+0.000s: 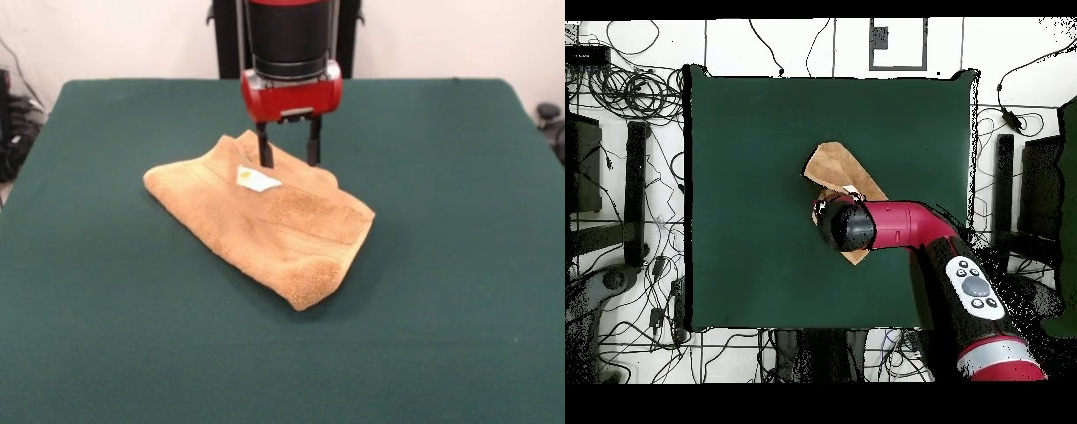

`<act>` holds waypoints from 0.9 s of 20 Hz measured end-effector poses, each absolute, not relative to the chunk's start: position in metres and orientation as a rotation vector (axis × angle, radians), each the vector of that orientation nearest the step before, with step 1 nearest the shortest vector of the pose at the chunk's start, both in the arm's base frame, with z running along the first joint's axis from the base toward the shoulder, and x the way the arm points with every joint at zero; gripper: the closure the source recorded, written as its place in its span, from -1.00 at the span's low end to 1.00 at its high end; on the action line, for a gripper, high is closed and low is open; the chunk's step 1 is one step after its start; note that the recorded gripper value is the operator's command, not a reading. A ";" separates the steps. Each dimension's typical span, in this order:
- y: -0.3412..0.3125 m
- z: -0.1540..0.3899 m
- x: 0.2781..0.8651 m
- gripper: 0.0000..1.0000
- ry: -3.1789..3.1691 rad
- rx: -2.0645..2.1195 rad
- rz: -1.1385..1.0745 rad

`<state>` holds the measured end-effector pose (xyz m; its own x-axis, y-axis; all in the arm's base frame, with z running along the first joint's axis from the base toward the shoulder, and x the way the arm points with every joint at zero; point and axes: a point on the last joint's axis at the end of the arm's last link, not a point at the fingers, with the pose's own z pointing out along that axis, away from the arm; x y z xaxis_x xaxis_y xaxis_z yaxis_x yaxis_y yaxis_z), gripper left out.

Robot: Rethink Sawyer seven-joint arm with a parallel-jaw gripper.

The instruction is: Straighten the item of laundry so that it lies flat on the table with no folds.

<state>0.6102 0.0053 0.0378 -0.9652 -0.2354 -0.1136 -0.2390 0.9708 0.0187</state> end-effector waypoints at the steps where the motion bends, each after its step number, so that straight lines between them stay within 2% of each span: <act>1: 0.006 0.038 0.610 -1.00 3.009 -0.366 0.049; 18: 0.031 0.035 0.604 -1.00 3.011 -0.430 0.056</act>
